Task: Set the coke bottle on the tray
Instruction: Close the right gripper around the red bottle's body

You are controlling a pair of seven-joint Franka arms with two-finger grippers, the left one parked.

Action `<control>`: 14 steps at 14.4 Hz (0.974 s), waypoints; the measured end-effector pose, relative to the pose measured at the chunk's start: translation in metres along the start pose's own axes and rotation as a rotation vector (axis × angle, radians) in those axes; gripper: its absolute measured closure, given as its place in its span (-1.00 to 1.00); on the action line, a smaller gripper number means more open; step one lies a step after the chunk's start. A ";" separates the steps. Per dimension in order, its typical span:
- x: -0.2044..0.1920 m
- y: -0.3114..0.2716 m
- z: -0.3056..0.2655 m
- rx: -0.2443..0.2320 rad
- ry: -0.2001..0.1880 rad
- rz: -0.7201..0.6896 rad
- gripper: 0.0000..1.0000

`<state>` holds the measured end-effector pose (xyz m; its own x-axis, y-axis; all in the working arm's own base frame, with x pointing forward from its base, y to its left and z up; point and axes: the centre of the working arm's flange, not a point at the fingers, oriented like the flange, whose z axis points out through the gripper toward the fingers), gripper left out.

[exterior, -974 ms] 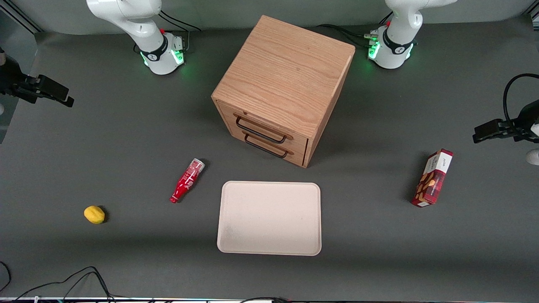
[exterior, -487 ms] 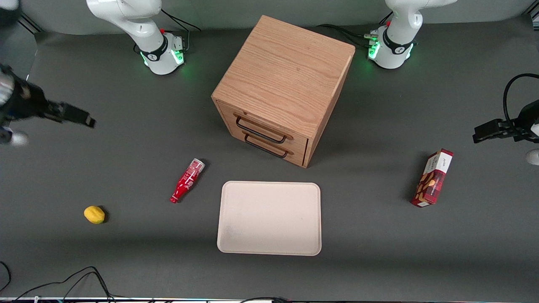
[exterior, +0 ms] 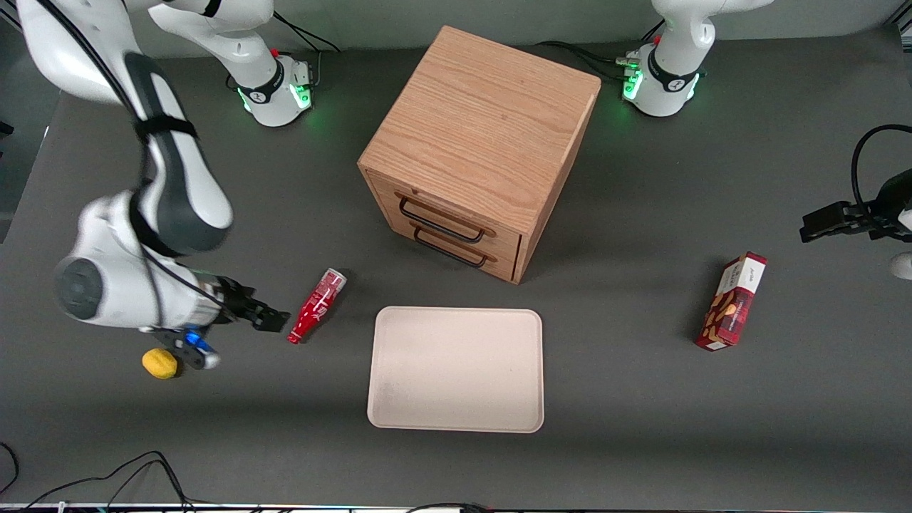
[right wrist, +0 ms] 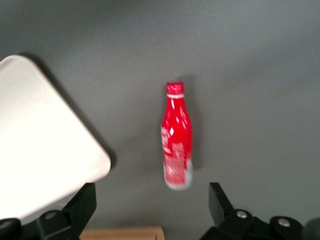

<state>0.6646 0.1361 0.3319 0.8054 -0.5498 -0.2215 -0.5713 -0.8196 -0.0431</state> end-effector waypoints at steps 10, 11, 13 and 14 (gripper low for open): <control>-0.011 0.020 0.144 -0.019 0.041 -0.001 -1.00; -0.012 0.023 0.149 -0.019 0.042 -0.001 -1.00; -0.016 0.027 0.157 -0.017 0.045 -0.001 -1.00; -0.017 0.028 0.161 -0.016 0.046 -0.002 -1.00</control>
<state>0.6091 0.1487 0.1777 0.8130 -0.5548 -0.1764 -0.5676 -0.8228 -0.0280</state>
